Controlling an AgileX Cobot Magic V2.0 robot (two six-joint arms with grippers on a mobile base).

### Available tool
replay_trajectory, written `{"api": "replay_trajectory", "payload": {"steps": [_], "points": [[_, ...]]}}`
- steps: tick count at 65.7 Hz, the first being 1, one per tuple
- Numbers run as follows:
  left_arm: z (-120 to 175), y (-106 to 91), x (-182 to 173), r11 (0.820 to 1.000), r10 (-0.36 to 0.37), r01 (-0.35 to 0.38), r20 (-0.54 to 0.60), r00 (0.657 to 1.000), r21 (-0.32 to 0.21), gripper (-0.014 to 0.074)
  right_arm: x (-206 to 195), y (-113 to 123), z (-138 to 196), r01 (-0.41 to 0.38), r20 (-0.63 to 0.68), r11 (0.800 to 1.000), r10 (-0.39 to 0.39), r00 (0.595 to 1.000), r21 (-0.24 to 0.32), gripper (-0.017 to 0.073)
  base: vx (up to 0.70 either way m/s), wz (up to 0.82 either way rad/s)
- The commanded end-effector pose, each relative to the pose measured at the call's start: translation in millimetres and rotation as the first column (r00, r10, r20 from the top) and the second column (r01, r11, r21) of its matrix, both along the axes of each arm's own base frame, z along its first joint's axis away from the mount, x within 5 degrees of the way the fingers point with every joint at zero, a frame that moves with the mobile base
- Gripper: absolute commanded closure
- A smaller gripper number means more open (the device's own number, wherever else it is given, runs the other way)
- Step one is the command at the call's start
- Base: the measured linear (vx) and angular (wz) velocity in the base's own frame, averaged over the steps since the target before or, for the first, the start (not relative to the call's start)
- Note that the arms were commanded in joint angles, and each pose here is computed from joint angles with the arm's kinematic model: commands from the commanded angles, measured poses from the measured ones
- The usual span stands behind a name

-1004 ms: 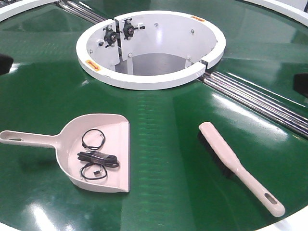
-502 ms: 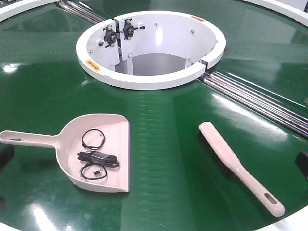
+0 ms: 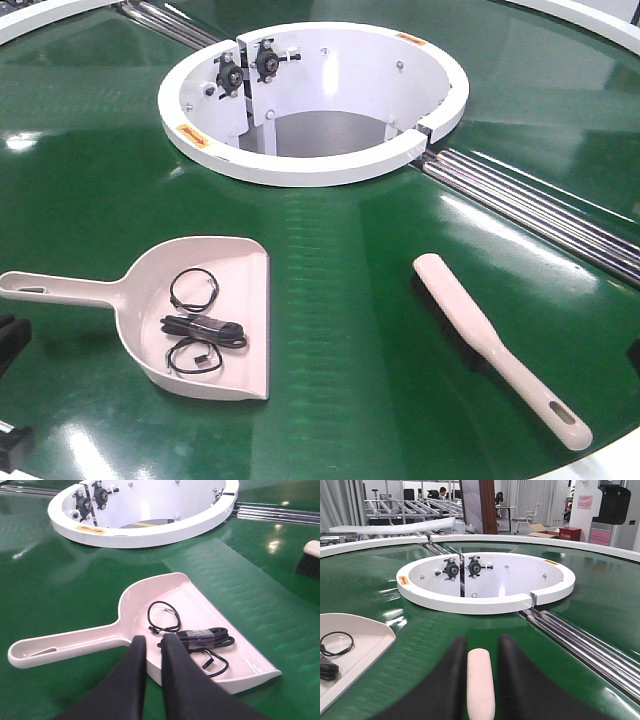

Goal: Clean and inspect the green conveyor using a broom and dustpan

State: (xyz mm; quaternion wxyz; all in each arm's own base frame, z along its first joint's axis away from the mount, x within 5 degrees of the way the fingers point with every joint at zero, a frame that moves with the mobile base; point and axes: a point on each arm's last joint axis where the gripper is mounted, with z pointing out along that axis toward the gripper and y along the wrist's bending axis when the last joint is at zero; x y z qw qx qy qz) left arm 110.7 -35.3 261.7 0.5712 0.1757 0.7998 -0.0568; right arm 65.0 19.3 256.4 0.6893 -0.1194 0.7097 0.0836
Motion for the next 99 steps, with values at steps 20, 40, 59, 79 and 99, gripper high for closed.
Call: {"api": "replay_trajectory", "payload": {"steps": [20,40,59,79,99], "points": [[15,-0.8,3,0.999,0.012,-0.008,0.093,0.996,-0.05,0.0601,0,0,14,0.003,0.079,1.0,-0.004,0.997,0.014,0.0568,0.0,0.0],[15,-0.8,3,0.999,0.012,-0.007,0.091,0.996,-0.05,0.0601,0,0,14,0.003,0.079,1.0,-0.004,0.997,0.014,0.0568,0.0,0.0],[-6,5.8,-14,0.997,0.028,-0.017,0.158,0.987,-0.069,0.0601,0,0,14,0.003,0.079,1.0,-0.004,0.997,0.014,0.0568,0.0,0.0],[-53,30.2,-44,0.97,0.242,-0.213,0.342,0.908,-0.121,0.0601,0,0,14,0.003,0.079,1.0,-0.004,0.997,0.014,0.0568,0.0,0.0],[-60,32.3,-55,0.967,0.256,-0.233,0.399,0.881,-0.105,0.0599,0,0,14,0.003,0.079,1.0,-0.004,0.997,0.013,0.0568,0.0,0.0]]}}
